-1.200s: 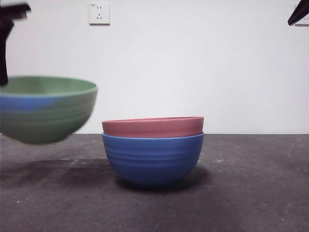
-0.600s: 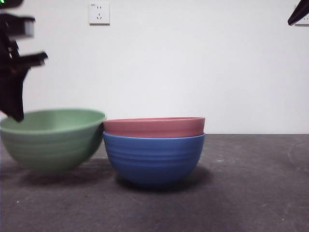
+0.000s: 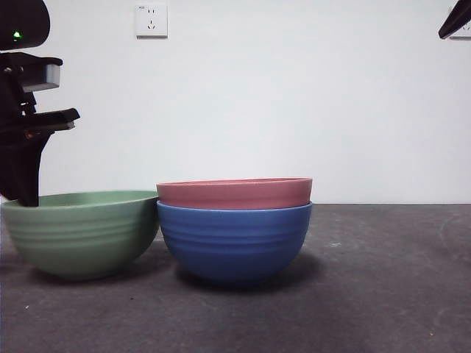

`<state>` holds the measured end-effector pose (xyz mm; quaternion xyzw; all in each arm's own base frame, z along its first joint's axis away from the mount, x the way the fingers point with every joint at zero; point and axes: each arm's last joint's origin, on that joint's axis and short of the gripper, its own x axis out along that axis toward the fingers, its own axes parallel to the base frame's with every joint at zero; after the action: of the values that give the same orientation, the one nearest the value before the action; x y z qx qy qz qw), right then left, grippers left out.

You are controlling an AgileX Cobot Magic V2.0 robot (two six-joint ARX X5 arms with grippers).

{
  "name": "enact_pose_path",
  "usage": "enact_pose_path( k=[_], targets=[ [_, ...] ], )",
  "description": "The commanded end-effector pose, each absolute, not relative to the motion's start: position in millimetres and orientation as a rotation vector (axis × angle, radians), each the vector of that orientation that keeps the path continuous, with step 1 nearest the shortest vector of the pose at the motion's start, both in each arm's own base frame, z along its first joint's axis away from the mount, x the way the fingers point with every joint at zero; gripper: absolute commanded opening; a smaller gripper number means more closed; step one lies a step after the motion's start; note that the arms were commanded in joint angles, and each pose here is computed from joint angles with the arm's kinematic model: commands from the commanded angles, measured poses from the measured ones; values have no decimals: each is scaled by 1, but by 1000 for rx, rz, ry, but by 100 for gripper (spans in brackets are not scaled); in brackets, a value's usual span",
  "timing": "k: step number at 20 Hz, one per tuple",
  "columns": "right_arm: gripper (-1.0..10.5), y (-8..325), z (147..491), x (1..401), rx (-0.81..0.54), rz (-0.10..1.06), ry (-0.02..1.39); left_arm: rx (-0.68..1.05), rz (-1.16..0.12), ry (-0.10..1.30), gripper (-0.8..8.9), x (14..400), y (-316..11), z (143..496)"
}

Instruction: Pick up the green bowl on the top,put the green bowl on the left,pick up the red bowl in the middle,put the red bowl on the right

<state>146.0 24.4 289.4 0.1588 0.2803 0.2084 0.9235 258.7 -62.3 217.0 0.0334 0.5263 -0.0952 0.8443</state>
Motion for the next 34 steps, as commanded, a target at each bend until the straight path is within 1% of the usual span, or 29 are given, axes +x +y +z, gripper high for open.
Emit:
enact_pose_path(
  k=[1,4,5,7,9,14,15,16,18,19,22,23,28,30,32,33,34],
  targets=[
    [291,26,291,148,303,446,567,66,-203,1112,382,258,-62,216],
    [299,35,292,153,269,499,591,55,-210,1066,382,255,-60,231],
    [337,41,294,156,253,532,610,47,-218,1034,382,252,-60,240],
    [347,56,299,164,214,591,675,13,-258,964,377,241,-58,262],
    [347,73,304,176,143,612,763,-34,-294,877,377,226,-56,283],
    [338,124,308,204,-72,597,945,-133,-395,676,377,181,-49,326],
    [302,135,308,210,-114,591,976,-155,-409,641,377,172,-48,333],
    [273,146,306,215,-150,588,996,-164,-411,610,377,165,-46,338],
    [273,165,300,225,-216,575,1013,-178,-414,563,377,153,-43,345],
    [273,172,297,229,-248,550,1016,-180,-416,546,377,149,-42,347],
    [269,187,276,241,-303,517,1057,-181,-417,531,377,143,-41,350],
    [246,190,268,246,-310,514,1076,-181,-417,538,377,143,-41,349],
    [241,203,240,262,-330,511,1110,-180,-414,549,377,143,-41,348],
    [184,206,233,266,-334,512,1122,-180,-414,549,377,143,-41,348],
    [182,207,228,268,-337,511,1131,-179,-413,548,377,143,-41,348],
    [159,207,228,268,-338,510,1132,-179,-413,549,377,143,-41,348],
    [103,207,228,268,-338,511,1131,-179,-413,548,377,143,-41,348]
  ],
)
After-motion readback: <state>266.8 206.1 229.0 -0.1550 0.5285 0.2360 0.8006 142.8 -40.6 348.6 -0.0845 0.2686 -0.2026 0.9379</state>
